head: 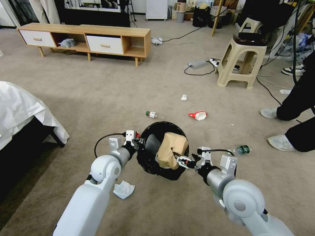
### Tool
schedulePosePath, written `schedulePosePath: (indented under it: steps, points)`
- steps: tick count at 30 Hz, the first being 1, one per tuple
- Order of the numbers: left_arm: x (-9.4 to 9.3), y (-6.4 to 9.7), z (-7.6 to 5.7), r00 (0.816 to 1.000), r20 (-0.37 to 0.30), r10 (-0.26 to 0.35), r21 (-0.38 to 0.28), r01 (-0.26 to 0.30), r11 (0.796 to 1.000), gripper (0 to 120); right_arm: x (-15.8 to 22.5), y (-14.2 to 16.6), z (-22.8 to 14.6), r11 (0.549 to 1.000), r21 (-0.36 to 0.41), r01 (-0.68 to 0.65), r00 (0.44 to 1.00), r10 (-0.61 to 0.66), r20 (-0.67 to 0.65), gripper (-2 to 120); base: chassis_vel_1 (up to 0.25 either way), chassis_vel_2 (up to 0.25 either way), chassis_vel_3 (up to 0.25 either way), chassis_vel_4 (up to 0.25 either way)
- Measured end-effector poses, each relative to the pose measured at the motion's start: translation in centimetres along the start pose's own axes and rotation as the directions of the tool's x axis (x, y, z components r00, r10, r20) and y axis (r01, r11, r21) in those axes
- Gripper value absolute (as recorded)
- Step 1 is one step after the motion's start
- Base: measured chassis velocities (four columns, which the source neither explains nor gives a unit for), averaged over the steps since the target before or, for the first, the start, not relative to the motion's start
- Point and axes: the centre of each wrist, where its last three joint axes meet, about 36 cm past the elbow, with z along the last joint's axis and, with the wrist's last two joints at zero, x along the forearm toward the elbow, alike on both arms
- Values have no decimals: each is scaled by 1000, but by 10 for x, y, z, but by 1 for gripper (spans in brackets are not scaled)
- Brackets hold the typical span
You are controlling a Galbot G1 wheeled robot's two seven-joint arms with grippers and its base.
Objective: Pick up the trash bin and place the garbage on the floor into it.
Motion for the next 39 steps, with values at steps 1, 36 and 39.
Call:
schedulePosePath:
  steps: [1, 36, 39]
  points:
    - [0, 0, 0, 1000, 0, 0, 0, 0, 1000, 1, 0, 0, 0, 1000, 0, 0, 1000, 0, 0, 100, 0, 0, 0, 0]
    - [0, 6, -1, 1000, 2, -10, 14, 10, 1000, 1, 36, 4, -35, 998, 63, 3, 976, -16, 218, 100, 0, 0, 0, 0]
    - [3, 7, -2, 1000, 3, -13, 24, 12, 1000, 1, 39, 3, -39, 998, 70, 0, 970, -17, 243, 100, 0, 0, 0, 0]
